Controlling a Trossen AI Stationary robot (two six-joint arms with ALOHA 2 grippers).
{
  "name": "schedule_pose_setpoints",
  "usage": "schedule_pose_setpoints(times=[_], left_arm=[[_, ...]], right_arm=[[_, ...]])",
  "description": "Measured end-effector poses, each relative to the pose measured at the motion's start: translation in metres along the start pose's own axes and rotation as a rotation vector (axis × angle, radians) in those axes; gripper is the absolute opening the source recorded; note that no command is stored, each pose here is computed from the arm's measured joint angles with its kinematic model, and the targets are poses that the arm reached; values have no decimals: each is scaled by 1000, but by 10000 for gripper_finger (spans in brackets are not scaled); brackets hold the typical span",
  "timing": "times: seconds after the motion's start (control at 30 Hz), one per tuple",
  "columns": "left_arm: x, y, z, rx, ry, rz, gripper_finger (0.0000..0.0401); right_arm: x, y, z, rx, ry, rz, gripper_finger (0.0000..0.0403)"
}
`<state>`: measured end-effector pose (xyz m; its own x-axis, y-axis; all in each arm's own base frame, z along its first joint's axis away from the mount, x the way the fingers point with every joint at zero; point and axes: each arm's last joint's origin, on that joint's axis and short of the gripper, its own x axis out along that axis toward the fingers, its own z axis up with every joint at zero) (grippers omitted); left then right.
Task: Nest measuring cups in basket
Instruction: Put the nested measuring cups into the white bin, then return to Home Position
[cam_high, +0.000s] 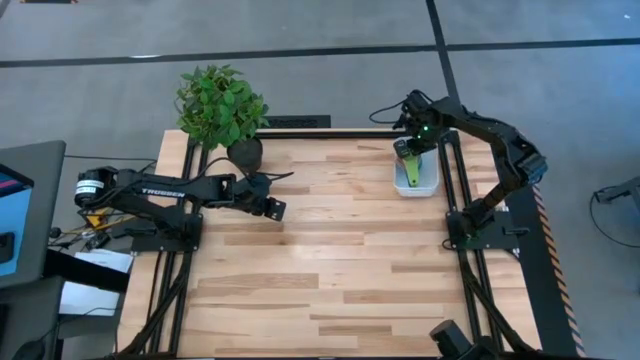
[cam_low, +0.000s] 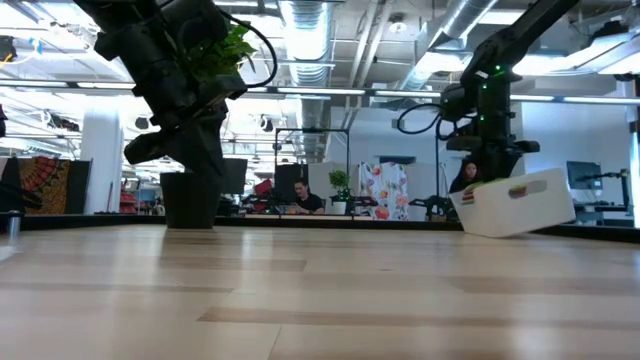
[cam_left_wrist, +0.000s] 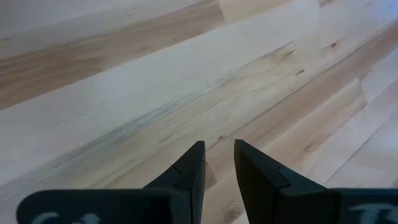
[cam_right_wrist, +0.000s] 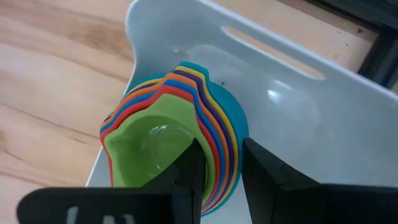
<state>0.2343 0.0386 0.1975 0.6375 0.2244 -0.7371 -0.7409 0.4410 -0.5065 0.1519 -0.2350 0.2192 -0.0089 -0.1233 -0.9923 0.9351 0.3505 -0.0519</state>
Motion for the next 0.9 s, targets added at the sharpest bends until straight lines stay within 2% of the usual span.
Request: schedule_pose_setpoints(times=[0.27,0.47,0.8,0.9], left_arm=[[0,0,0,-1,8,-5,73],[0,0,0,-10,-7,4,73],[0,0,0,-25,-7,3,73],[0,0,0,-25,-6,3,73]], right_arm=[[1,-14,-1,36,34,-10,103],[1,-15,-1,27,39,-12,110],[0,-12,-3,37,44,-47,210],[0,-8,-5,32,50,-73,229]])
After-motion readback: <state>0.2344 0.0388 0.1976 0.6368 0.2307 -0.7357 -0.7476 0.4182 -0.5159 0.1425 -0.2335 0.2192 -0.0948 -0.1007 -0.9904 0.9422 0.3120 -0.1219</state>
